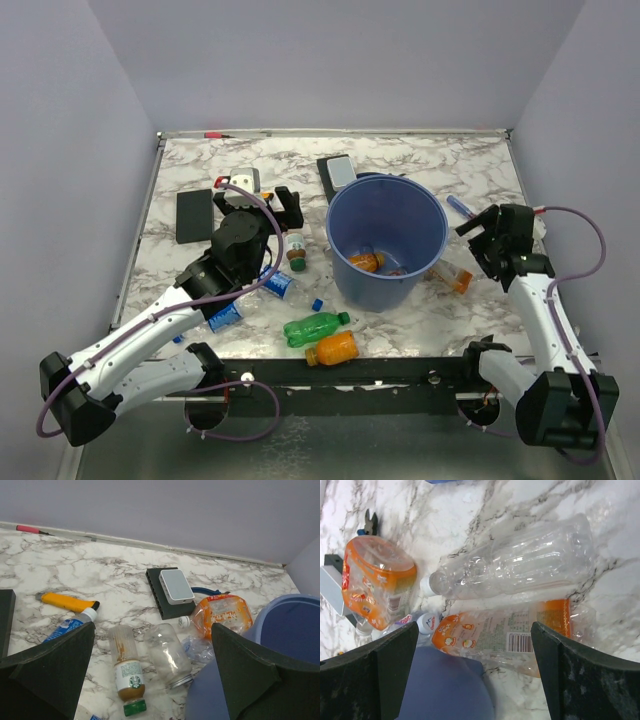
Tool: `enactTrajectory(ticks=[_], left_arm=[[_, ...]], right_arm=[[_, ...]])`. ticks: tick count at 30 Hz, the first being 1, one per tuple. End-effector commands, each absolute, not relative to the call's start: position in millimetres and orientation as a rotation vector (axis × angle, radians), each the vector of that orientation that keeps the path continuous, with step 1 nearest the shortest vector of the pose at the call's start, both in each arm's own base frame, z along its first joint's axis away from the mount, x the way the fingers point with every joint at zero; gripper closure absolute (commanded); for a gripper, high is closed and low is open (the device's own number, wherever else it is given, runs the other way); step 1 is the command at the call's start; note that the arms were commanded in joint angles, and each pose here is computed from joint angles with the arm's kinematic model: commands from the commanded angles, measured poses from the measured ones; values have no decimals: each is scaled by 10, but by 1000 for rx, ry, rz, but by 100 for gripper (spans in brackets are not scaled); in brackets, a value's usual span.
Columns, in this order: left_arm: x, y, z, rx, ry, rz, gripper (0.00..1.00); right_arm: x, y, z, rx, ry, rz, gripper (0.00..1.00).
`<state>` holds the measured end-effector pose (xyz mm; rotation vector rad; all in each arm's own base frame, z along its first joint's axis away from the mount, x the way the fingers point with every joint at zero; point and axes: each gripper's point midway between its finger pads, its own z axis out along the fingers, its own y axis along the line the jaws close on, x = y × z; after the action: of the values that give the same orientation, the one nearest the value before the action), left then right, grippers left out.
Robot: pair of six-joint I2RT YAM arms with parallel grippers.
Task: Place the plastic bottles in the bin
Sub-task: Pick up the plastic bottle at the center of the board.
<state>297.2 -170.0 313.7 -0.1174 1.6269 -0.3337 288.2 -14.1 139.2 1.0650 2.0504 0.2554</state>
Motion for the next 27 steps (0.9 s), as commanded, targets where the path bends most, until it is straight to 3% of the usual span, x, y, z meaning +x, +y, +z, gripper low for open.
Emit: enactTrajectory(ticks=[1, 11, 27], left_arm=[[2945, -1740, 3236, -97, 1615, -341, 1], [2914, -1824, 3221, -74, 1622, -357, 1], [2885, -1807, 3253, -74, 1612, -345, 1]], right_arm=[[2929, -122, 1252, 1358, 1951, 341, 2], [2989, -352, 998, 1711, 1690, 289, 0], [3178, -530, 493, 1801, 1749, 71, 3]])
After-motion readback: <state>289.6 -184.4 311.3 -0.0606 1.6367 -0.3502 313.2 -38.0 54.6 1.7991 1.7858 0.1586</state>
